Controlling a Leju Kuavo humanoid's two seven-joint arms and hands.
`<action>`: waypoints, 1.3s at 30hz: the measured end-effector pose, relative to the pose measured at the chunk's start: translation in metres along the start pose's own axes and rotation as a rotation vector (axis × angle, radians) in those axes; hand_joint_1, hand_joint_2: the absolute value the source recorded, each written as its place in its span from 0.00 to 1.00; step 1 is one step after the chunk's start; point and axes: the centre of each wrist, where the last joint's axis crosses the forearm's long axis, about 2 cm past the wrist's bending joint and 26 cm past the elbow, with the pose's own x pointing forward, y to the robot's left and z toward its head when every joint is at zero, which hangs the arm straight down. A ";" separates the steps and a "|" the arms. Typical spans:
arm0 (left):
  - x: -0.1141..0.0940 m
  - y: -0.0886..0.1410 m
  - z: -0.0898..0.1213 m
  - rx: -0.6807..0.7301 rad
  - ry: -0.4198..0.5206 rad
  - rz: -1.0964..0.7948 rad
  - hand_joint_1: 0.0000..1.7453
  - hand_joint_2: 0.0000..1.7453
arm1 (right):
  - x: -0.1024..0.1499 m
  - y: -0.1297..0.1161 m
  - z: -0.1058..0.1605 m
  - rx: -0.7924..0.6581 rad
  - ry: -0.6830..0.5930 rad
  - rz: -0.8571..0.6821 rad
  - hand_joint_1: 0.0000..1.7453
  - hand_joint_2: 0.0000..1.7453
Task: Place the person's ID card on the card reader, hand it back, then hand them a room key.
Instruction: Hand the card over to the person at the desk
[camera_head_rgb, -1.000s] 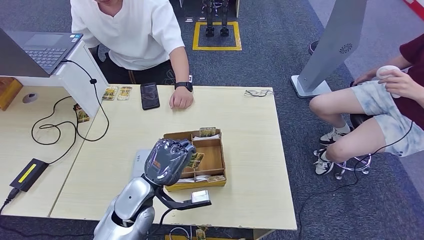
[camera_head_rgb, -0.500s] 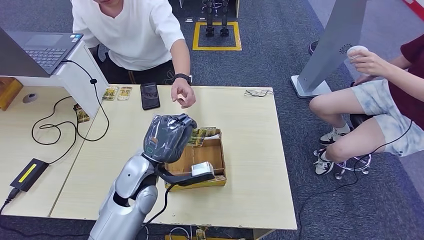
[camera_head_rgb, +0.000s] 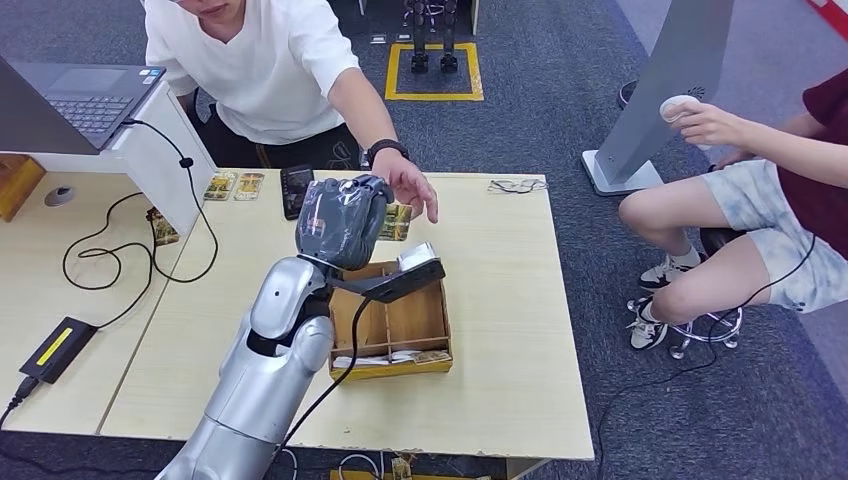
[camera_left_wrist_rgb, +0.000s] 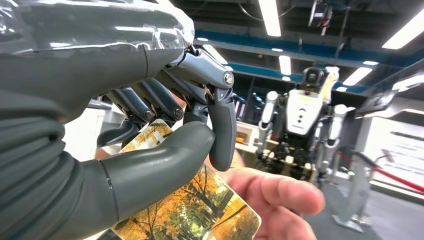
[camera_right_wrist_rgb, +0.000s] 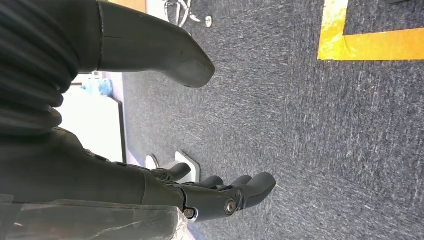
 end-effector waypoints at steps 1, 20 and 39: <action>0.000 -0.001 -0.002 -0.001 0.011 -0.012 1.00 1.00 | 0.000 0.000 0.000 0.002 0.001 0.002 0.00 1.00; -0.013 -0.021 -0.006 -0.041 0.112 -0.156 1.00 1.00 | 0.001 0.003 0.001 0.025 0.011 0.030 0.00 1.00; -0.006 -0.016 -0.001 0.004 0.067 -0.040 0.00 1.00 | 0.000 0.003 0.003 0.019 0.007 0.029 0.00 1.00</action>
